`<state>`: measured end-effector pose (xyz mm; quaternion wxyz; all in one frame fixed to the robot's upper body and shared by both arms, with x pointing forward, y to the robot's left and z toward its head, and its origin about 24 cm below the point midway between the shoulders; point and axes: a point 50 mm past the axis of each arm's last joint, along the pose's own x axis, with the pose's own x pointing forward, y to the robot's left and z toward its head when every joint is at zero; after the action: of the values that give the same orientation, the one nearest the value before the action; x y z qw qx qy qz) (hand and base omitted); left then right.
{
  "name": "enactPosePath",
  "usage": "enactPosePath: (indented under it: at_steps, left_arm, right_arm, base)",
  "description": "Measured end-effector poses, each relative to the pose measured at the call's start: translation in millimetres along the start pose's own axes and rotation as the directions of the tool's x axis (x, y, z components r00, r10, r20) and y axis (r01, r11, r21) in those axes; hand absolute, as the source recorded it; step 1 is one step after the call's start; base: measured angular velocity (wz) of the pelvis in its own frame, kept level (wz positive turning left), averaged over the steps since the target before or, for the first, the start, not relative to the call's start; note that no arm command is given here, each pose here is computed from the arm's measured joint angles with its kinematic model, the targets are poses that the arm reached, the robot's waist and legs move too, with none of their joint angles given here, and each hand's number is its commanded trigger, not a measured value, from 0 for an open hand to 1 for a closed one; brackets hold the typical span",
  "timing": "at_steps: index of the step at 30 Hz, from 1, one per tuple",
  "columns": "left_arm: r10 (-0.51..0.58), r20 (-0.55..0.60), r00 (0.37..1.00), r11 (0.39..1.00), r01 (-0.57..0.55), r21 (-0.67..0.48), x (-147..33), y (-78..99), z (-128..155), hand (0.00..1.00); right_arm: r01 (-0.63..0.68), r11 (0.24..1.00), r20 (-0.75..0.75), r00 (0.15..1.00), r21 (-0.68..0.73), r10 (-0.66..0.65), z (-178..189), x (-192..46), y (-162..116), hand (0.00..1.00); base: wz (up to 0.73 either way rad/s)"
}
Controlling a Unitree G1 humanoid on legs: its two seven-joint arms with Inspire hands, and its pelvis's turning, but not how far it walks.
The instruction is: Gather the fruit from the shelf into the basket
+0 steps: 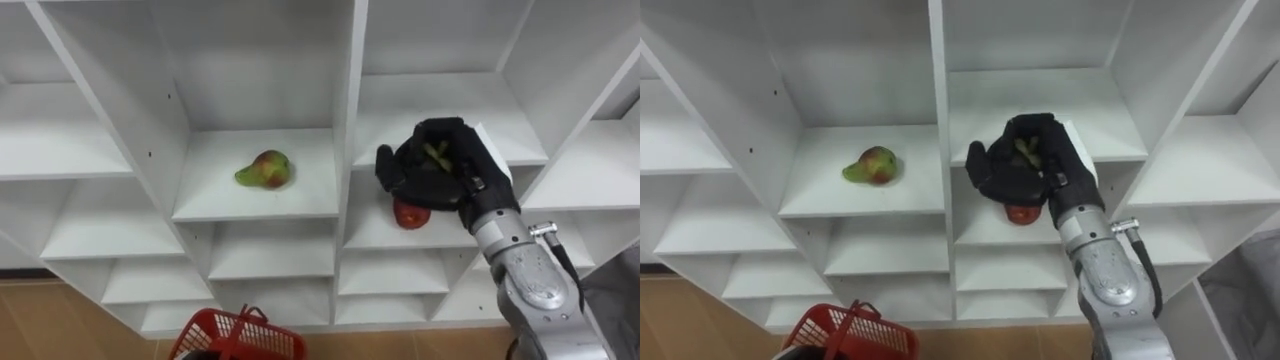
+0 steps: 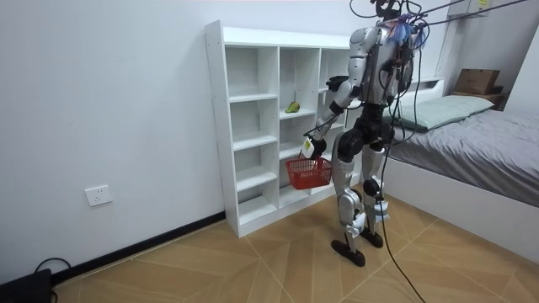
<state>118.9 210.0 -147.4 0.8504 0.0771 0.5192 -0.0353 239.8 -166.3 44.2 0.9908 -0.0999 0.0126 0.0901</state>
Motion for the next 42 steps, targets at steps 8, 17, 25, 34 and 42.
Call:
enactPosePath:
  at_steps: [8,17,25,34,42]
  left_arm:
    - [-0.004,-0.01,1.0,1.0,0.004,-0.001,-0.9,-0.8,-4.4,1.0]
    - [-0.008,0.022,1.0,1.0,0.008,0.004,-0.3,-0.2,4.8,1.0]
    - [-0.022,0.101,0.995,1.0,0.021,0.014,-1.2,-1.6,24.2,1.0]
    - [-0.028,0.151,0.988,0.999,0.023,0.033,-3.0,-2.5,36.6,1.0]
    - [-0.047,0.191,0.981,0.997,0.036,0.065,-4.5,-8.4,46.6,1.0]
  right_arm:
    - [-0.01,1.0,-0.018,1.0,0.002,0.01,-4.3,-3.7,0.7,1.0]
    - [-0.063,0.997,-0.022,0.998,-0.042,0.062,-4.1,-3.2,8.7,1.0]
    - [-0.117,0.989,-0.087,0.99,-0.093,0.109,-15.6,-10.1,17.0,1.0]
    - [-0.161,0.984,-0.144,0.978,-0.072,0.15,-26.0,-18.3,30.2,1.0]
    - [-0.178,0.984,-0.234,0.958,-0.028,0.167,-48.3,-21.2,35.5,1.0]
  base:
    - [-0.01]
    - [-0.01]
    - [0.0]
    - [0.0]
    - [0.07]
